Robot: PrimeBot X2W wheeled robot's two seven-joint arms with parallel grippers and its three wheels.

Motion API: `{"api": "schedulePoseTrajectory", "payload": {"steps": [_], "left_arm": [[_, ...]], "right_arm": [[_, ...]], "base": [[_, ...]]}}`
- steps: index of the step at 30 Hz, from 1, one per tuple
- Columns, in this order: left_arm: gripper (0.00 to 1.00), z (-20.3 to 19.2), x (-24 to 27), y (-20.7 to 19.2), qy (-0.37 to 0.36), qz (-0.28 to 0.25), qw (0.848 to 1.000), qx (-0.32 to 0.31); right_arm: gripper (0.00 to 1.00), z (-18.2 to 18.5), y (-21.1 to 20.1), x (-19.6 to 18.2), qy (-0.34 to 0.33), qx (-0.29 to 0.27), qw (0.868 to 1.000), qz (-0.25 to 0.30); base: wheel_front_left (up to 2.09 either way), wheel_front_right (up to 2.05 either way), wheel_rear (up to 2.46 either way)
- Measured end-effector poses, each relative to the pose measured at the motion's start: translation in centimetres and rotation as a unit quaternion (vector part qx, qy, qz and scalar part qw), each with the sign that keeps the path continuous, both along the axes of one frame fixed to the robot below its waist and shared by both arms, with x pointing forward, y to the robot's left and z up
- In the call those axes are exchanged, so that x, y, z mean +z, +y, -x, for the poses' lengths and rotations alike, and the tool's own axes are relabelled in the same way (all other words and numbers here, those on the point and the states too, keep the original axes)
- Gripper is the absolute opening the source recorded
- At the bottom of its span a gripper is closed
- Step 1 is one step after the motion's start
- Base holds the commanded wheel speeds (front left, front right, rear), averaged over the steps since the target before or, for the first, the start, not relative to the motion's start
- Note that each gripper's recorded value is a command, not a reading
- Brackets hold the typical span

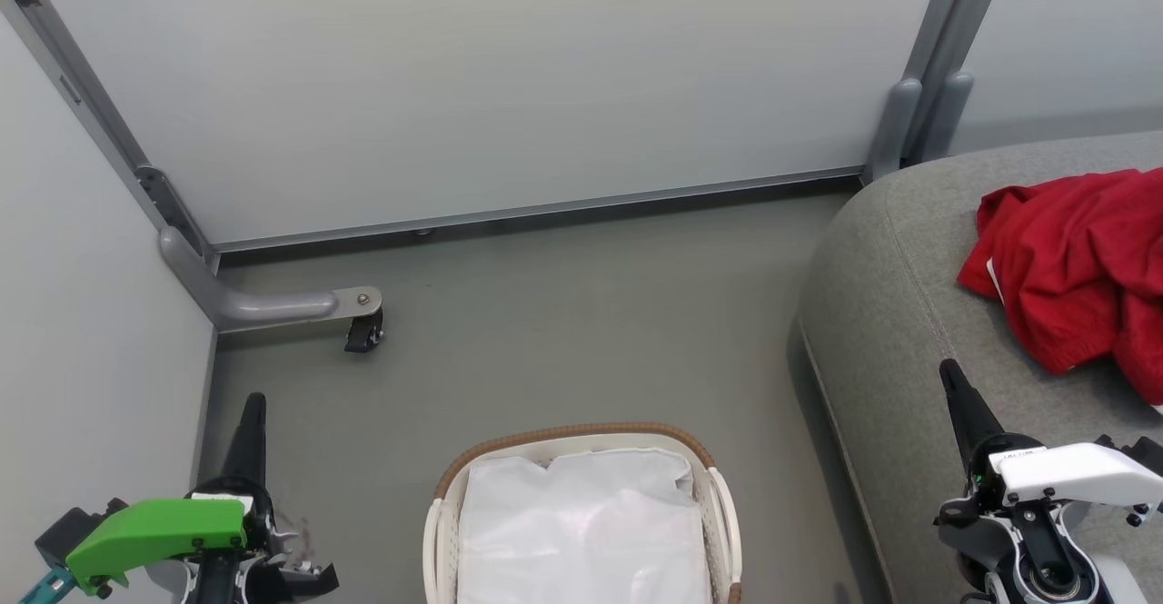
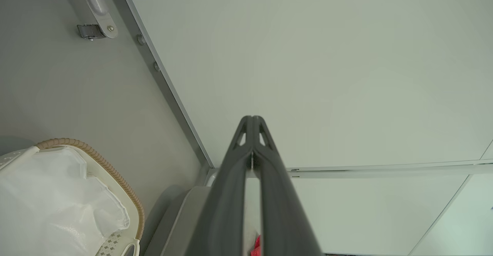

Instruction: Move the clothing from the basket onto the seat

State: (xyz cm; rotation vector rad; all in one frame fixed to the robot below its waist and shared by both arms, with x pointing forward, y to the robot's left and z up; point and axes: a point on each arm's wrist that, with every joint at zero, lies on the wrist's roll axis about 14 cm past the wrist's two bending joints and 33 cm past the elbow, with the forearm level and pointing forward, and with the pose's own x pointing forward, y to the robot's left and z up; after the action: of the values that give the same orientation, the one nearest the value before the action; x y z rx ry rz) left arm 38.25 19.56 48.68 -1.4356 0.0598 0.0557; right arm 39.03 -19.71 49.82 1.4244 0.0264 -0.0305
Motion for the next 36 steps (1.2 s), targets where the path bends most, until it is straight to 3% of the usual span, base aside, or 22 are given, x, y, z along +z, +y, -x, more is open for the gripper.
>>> {"api": "schedulePoseTrajectory", "payload": {"steps": [21,36], "left_arm": [[0.0,-0.4,1.5,0.4,-0.029,0.069,0.997,0.002],[0.0,-0.5,1.7,0.4,-0.032,0.07,0.997,0.002]], "right_arm": [[0.0,0.0,-0.1,0.9,-0.018,0.003,0.997,-0.074],[0.0,0.0,-0.2,1.0,-0.019,0.003,0.997,-0.076]], "base": [[0.0,0.0,0.0],[0.0,0.0,0.0]]}}
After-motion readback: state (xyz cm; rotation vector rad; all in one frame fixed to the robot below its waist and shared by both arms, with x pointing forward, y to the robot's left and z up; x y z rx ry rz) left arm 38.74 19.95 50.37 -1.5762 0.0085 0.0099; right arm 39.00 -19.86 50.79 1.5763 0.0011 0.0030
